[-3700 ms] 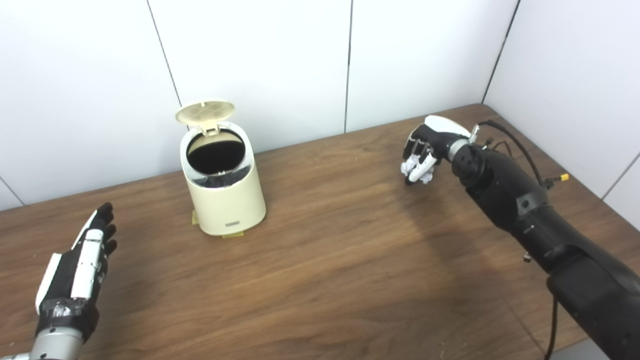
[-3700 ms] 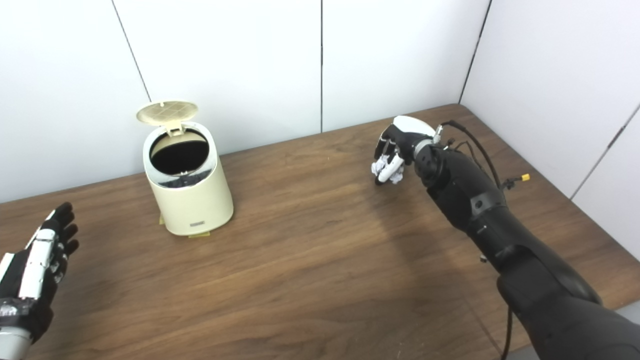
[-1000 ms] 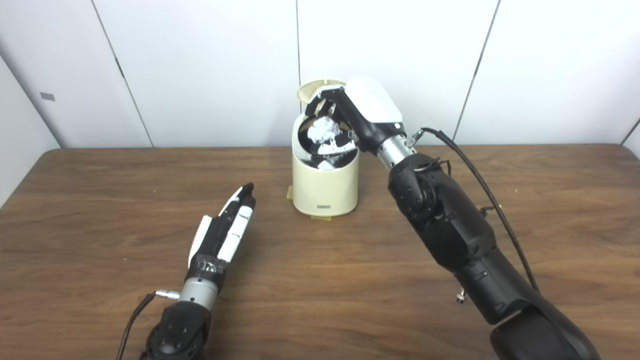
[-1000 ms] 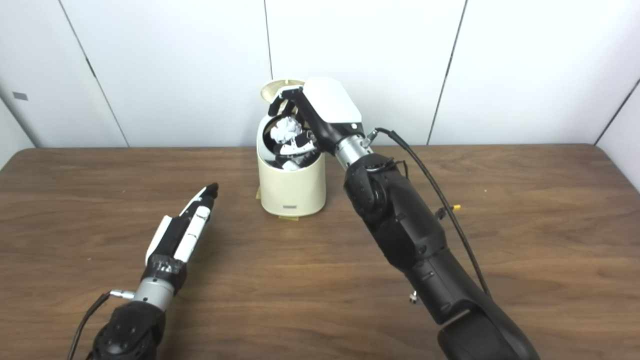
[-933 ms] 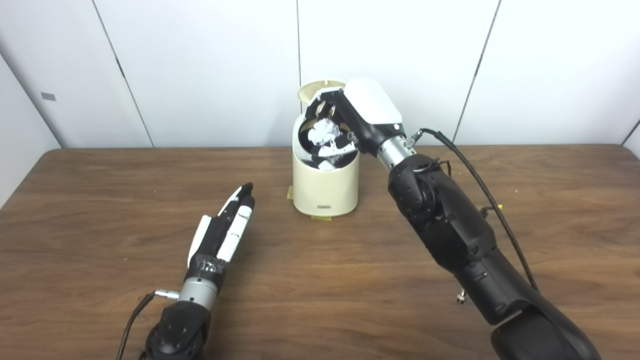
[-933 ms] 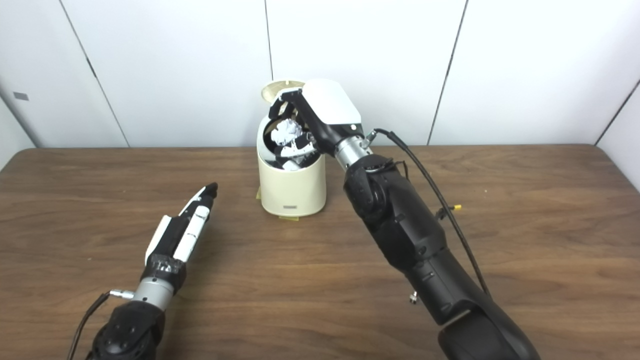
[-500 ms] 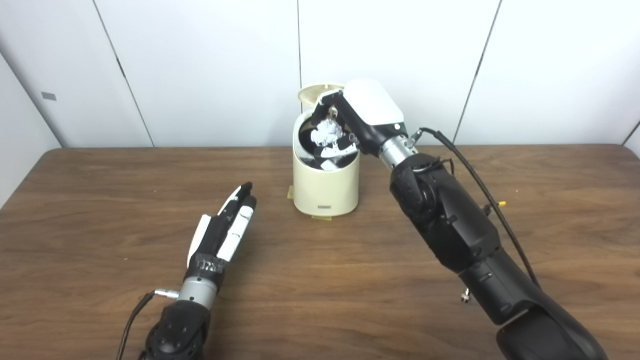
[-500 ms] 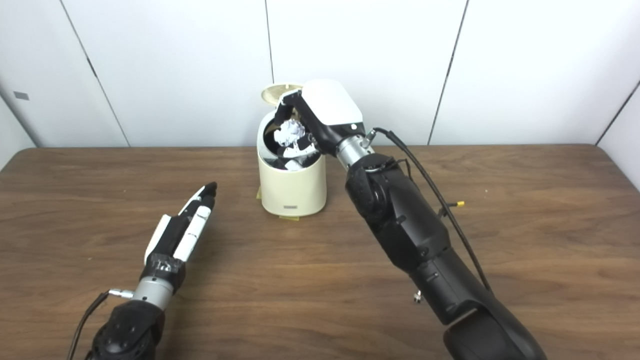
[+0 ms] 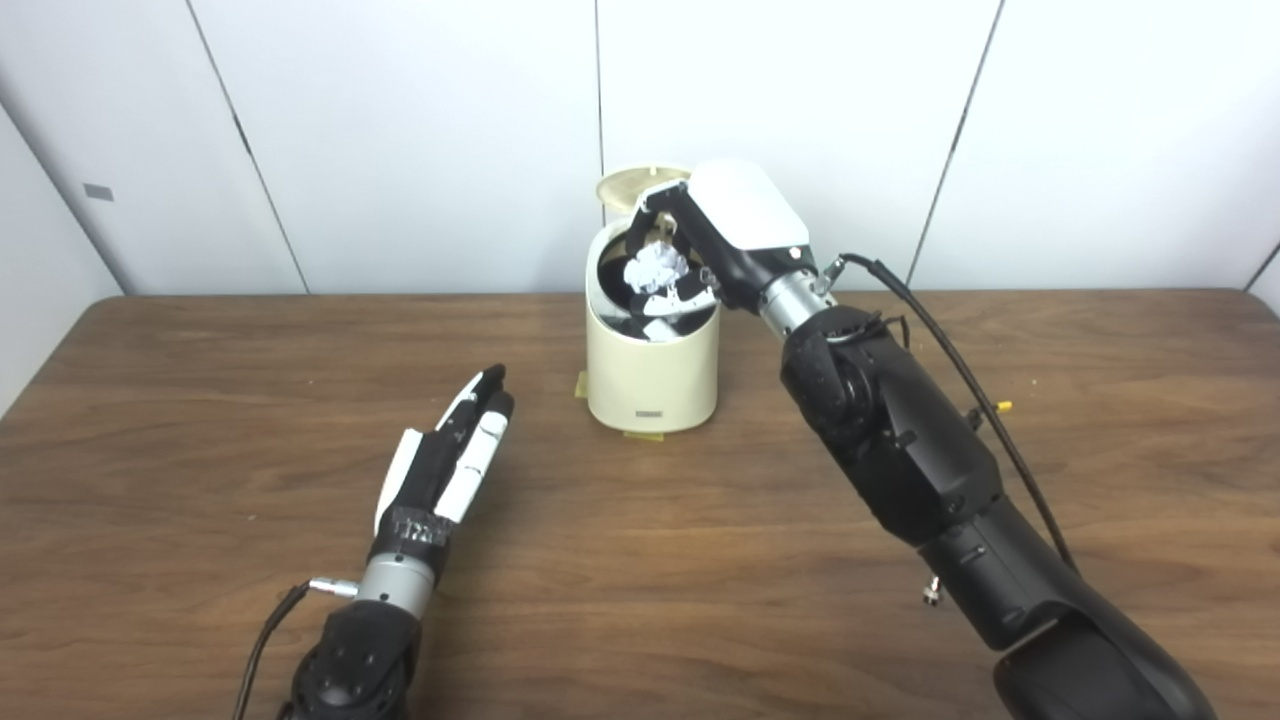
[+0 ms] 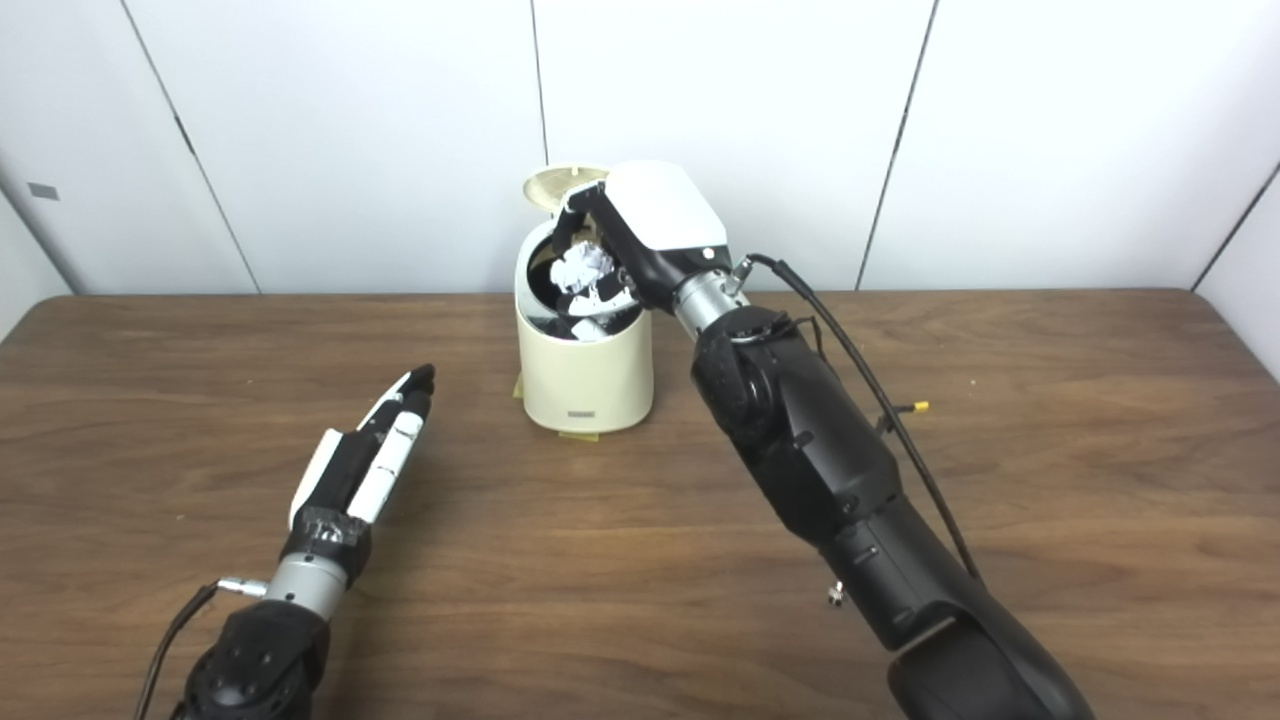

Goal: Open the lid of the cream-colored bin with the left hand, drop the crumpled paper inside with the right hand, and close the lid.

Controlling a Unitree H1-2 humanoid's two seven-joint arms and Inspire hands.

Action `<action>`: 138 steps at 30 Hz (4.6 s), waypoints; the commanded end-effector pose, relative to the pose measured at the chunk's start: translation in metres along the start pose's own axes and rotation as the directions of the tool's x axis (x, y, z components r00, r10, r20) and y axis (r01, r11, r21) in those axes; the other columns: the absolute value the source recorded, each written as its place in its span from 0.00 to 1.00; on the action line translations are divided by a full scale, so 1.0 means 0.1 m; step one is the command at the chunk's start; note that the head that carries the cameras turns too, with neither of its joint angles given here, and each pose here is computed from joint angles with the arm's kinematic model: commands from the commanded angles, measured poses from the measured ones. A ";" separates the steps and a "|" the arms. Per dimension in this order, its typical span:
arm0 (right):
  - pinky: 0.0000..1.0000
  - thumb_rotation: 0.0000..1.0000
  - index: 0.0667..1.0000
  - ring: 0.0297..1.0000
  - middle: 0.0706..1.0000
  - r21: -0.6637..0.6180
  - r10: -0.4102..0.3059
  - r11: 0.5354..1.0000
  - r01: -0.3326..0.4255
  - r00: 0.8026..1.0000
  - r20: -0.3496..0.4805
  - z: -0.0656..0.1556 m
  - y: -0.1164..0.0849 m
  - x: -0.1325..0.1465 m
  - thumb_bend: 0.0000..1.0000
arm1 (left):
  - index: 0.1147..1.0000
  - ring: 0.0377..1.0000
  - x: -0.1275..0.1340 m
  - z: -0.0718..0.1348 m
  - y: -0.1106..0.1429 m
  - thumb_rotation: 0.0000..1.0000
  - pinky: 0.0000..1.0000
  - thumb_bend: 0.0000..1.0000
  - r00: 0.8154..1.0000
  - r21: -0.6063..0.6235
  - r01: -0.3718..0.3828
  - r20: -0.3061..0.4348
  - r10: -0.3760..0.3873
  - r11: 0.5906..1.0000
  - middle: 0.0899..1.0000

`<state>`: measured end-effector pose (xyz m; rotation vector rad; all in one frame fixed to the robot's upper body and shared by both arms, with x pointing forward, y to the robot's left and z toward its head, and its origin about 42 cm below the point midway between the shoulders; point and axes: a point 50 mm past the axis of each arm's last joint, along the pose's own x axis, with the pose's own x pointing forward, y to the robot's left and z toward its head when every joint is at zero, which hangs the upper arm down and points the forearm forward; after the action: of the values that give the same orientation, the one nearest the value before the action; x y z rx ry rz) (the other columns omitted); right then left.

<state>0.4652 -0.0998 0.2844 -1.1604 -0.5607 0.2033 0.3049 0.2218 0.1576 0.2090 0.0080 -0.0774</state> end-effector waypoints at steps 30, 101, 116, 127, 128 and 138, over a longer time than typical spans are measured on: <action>0.56 0.16 0.63 0.59 0.69 -0.021 -0.053 0.998 0.054 0.997 0.049 0.05 -0.24 0.10 0.96 | 0.97 1.00 0.08 0.20 0.00 0.83 1.00 0.57 0.998 -0.001 -0.010 0.070 0.011 1.000 0.96; 0.85 1.00 0.96 0.92 0.94 0.758 0.067 0.577 0.305 0.907 -0.416 -0.53 0.65 -2.16 0.55 | 0.91 1.00 1.79 1.79 0.41 0.93 1.00 0.56 0.979 0.068 0.072 0.184 -0.084 0.995 0.97; 0.91 1.00 0.99 0.94 0.96 0.797 0.071 0.487 0.357 0.893 -0.444 -0.49 0.85 -2.29 0.59 | 0.78 0.96 1.91 2.31 0.10 1.00 0.98 0.49 0.937 0.477 0.067 0.272 -0.219 0.876 0.91; 0.84 1.00 0.97 0.97 1.00 0.726 0.042 0.610 0.319 0.901 -0.431 -0.46 0.88 -2.27 0.63 | 0.65 0.91 1.69 2.25 -0.18 1.00 0.78 0.56 0.885 0.807 -0.109 0.345 -0.314 0.581 0.88; 0.83 1.00 0.97 0.97 1.00 0.718 0.038 0.619 0.317 0.902 -0.431 -0.45 0.88 -2.26 0.63 | 0.65 0.92 1.68 2.24 -0.19 1.00 0.80 0.57 0.877 0.827 -0.124 0.349 -0.329 0.549 0.88; 0.84 1.00 0.98 0.96 0.99 0.656 0.010 0.695 0.294 0.909 -0.417 -0.44 0.87 -2.21 0.63 | 0.65 0.94 1.62 2.16 -0.22 1.00 0.84 0.65 0.852 0.894 -0.164 0.341 -0.397 0.417 0.87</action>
<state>0.3096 -0.1944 0.1208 -0.3227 -0.1157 0.0367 0.4676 0.1469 0.3325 1.3199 -0.4892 -0.3290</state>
